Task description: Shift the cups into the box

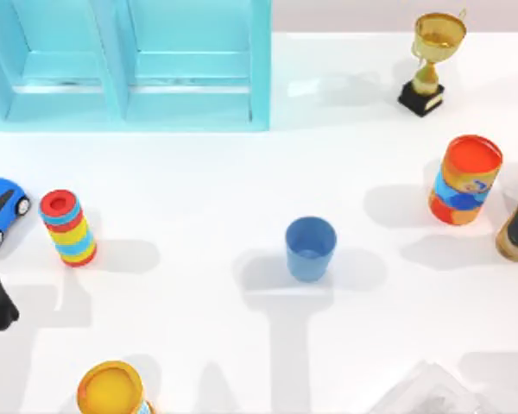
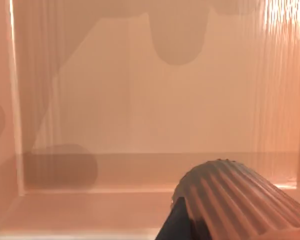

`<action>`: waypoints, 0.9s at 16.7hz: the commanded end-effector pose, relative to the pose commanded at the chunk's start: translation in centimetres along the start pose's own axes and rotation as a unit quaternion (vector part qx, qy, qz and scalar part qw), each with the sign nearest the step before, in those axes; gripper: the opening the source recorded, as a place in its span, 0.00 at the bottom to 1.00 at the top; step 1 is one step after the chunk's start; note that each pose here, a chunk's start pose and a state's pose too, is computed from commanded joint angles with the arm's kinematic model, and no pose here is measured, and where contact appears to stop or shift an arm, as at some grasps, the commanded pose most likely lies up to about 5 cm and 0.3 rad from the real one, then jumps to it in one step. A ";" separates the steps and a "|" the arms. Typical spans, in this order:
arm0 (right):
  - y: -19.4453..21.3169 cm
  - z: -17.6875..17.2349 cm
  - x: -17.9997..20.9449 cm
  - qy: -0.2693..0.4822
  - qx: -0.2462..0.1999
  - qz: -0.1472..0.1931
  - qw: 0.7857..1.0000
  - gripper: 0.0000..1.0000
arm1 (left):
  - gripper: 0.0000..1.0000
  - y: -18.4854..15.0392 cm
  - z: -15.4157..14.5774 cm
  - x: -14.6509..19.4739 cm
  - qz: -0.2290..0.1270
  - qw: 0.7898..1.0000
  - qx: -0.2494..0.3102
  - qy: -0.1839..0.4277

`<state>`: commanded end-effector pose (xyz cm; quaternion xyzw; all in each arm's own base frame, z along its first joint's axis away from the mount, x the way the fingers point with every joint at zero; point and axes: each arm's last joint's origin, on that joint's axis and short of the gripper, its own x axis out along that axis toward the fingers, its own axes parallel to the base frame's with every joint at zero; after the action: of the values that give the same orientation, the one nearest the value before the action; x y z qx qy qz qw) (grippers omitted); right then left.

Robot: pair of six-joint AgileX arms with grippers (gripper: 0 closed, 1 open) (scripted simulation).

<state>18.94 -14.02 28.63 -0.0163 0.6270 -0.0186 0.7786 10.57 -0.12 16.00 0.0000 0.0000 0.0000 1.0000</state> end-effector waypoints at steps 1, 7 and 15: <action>0.0 0.0 0.0 0.000 0.000 0.000 1.000 0.00 | 1.00 0.0 0.0 0.0 0.000 1.000 0.000 0.000; 0.0 -0.1 2.9 0.001 -0.001 0.000 1.000 0.00 | 1.00 0.0 0.0 0.0 0.000 1.000 0.000 0.000; 0.2 -0.7 6.5 0.000 0.000 0.000 1.000 0.00 | 1.00 0.0 0.0 0.0 0.000 1.000 0.000 0.000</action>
<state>19.65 -14.16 22.17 -0.0163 0.6271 -0.0186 0.7786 10.57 -0.12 16.00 0.0000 0.0000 0.0000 1.0000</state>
